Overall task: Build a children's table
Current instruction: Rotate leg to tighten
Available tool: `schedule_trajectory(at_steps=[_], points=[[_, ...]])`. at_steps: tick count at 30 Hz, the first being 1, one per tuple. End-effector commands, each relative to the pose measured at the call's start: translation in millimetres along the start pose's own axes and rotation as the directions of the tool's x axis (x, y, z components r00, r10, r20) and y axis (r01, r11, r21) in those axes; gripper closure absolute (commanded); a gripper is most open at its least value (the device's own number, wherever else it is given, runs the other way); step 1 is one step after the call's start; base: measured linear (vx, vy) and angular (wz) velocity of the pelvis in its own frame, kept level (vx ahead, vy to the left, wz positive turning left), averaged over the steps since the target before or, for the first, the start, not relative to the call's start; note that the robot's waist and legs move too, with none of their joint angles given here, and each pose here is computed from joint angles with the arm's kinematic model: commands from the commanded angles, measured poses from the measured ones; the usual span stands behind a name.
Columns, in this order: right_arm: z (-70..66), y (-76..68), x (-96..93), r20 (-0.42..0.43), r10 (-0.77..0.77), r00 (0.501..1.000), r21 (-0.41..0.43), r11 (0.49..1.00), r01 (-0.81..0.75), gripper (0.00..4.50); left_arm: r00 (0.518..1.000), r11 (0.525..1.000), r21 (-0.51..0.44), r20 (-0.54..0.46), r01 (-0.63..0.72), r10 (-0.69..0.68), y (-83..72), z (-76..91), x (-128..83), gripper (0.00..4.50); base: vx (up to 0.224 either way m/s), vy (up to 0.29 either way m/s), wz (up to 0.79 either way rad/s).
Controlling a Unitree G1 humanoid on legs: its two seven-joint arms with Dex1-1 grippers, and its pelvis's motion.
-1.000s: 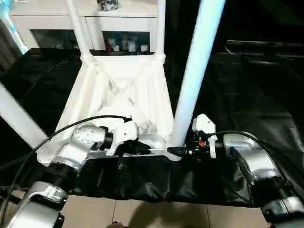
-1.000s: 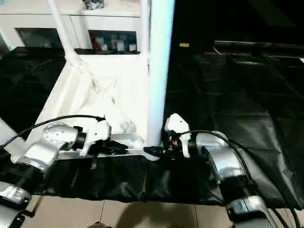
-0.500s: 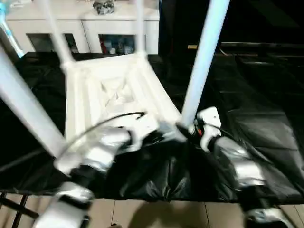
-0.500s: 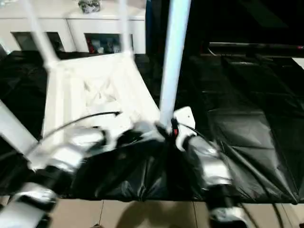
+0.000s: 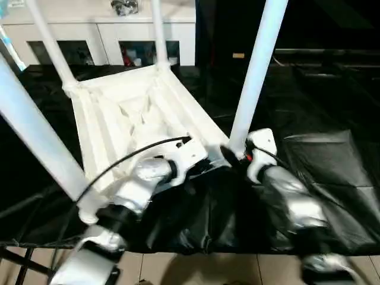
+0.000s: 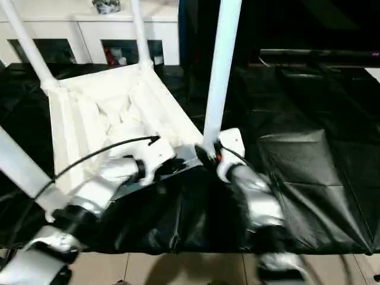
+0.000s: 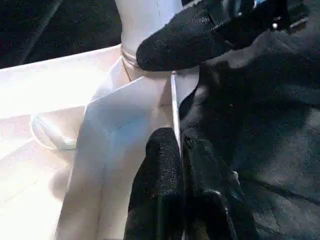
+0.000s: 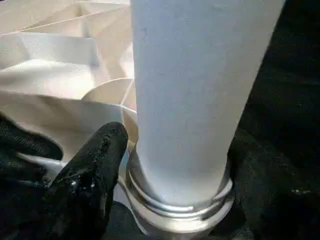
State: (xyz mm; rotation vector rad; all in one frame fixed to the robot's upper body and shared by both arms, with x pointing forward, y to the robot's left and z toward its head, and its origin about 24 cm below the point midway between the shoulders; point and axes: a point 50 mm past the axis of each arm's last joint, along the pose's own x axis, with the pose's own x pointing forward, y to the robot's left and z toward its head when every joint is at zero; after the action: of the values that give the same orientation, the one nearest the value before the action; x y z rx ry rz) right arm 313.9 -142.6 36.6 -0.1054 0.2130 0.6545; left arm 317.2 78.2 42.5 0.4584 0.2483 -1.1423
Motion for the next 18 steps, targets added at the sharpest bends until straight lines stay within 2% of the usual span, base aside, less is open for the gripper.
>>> schedule_trajectory(at_steps=[1, 5, 8, 11, 15, 16, 18], points=[[3.7, 19.3, 1.4, -0.003, 0.231, 0.973, -0.065, 0.971, -0.231, 1.18, 0.992, 0.991, 0.065, 0.026, 0.119, -0.121, -11.5, 5.5, 1.5, 4.50, 0.000, 0.000, 0.00], [5.4, 7.5, -13.6, -0.062, 0.368, 0.928, -0.089, 0.924, -0.372, 1.18, 0.983, 0.978, 0.095, -0.004, 0.184, -0.184, -4.7, -4.5, -18.3, 4.50, 0.000, 0.000, 0.00], [6.6, 5.4, -17.2, -0.077, 0.412, 0.908, -0.087, 0.904, -0.418, 1.18, 0.977, 0.972, 0.101, -0.003, 0.214, -0.215, -3.5, -6.1, -24.8, 4.50, 0.000, 0.000, 0.00], [7.2, 4.0, -21.6, -0.125, 0.503, 0.855, -0.097, 0.851, -0.515, 1.18, 0.965, 0.959, 0.110, -0.028, 0.262, -0.260, 2.7, -10.7, -39.2, 4.50, 0.000, 0.000, 0.00], [5.5, 6.4, -22.7, -0.153, 0.545, 0.824, -0.080, 0.824, -0.560, 1.49, 0.960, 0.952, 0.122, -0.042, 0.279, -0.276, 5.1, -12.0, -43.2, 4.50, 0.000, 0.000, 0.00], [4.0, 9.7, -23.2, -0.173, 0.581, 0.796, -0.066, 0.799, -0.598, 1.49, 0.956, 0.947, 0.130, -0.049, 0.293, -0.289, 6.9, -12.3, -45.7, 4.50, 0.000, 0.000, 0.00], [3.1, 11.6, -22.7, -0.175, 0.589, 0.789, -0.063, 0.793, -0.606, 1.77, 0.953, 0.944, 0.132, -0.053, 0.301, -0.297, 6.9, -12.6, -46.3, 4.50, 0.000, 0.000, 0.00]])
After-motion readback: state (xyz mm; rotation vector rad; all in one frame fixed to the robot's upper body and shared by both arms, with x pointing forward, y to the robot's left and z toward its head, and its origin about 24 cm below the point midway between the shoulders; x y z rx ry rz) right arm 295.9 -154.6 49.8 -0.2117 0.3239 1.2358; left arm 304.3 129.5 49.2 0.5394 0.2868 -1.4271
